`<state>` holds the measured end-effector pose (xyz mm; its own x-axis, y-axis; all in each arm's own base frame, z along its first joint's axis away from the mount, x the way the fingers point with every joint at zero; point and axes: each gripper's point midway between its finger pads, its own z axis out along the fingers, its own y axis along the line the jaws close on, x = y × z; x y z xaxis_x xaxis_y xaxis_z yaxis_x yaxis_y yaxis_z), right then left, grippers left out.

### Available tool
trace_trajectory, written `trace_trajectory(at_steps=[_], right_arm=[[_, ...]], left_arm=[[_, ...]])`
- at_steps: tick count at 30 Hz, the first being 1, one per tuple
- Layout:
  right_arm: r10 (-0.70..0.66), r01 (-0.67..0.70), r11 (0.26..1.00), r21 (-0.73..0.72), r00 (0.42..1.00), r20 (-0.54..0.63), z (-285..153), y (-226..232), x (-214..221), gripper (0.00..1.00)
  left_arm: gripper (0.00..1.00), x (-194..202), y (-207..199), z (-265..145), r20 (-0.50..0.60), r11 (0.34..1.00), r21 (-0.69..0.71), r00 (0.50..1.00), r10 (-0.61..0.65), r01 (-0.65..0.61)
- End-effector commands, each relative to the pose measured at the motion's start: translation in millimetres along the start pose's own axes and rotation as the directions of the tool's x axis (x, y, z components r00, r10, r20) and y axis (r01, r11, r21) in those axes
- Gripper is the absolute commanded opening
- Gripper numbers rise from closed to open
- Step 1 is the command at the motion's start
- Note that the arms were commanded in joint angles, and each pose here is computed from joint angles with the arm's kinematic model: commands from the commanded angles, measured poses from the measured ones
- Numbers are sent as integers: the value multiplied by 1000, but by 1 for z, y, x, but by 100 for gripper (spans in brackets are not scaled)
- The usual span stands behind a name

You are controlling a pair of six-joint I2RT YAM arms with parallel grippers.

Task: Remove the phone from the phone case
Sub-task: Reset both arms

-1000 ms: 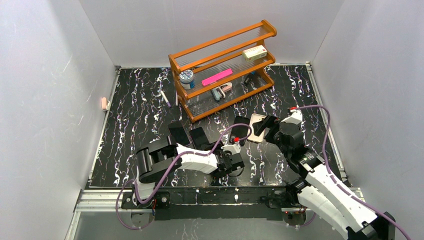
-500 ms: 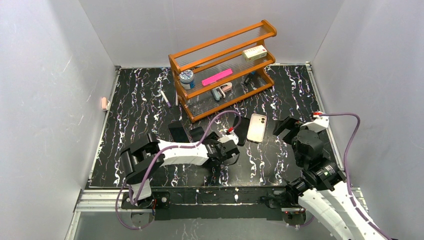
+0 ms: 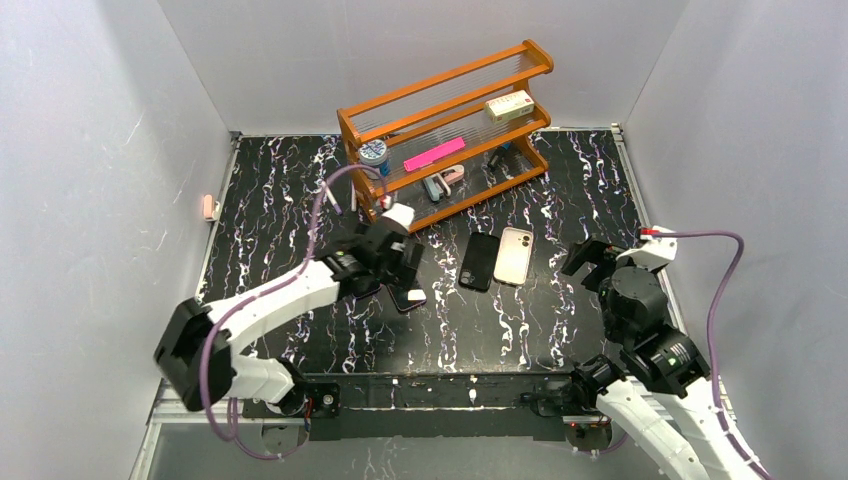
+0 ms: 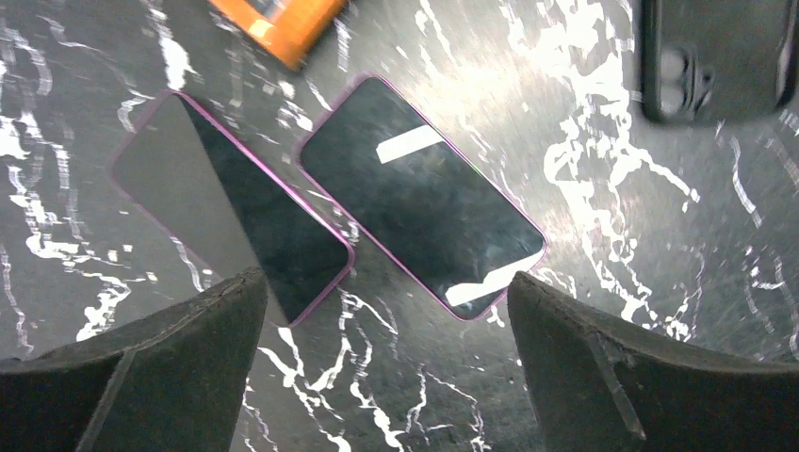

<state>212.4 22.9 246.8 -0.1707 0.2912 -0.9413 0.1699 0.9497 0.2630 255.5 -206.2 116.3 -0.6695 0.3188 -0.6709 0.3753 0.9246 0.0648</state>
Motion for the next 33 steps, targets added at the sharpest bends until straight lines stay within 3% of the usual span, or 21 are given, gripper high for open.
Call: trace_trajectory(at_steps=[1, 4, 10, 15, 19, 33], right_arm=[[-5, 1, 1000, 29, 992, 124, -16, -14, -41, 99], [-3, -3, 1000, 31, 984, 179, -24, -21, -52, 99], [6, -21, 998, 52, 961, 275, -33, -35, -66, 99], [34, -54, 997, 56, 948, 317, -38, -42, -69, 99], [46, -65, 997, 49, 944, 325, -36, -43, -62, 99], [32, -50, 998, 49, 947, 320, -30, -40, -56, 99]], left_arm=[[98, -17, 50, -32, 102, 976, -36, 972, -212, 217], [98, -31, 102, -66, 249, 927, -144, 919, -305, 346], [98, -50, 158, -147, 546, 851, -244, 791, -276, 465], [98, -48, 187, -194, 739, 777, -221, 621, -261, 589], [98, -39, 193, -203, 803, 761, -171, 536, -261, 626], [98, -29, 203, -210, 842, 732, -163, 480, -247, 661]])
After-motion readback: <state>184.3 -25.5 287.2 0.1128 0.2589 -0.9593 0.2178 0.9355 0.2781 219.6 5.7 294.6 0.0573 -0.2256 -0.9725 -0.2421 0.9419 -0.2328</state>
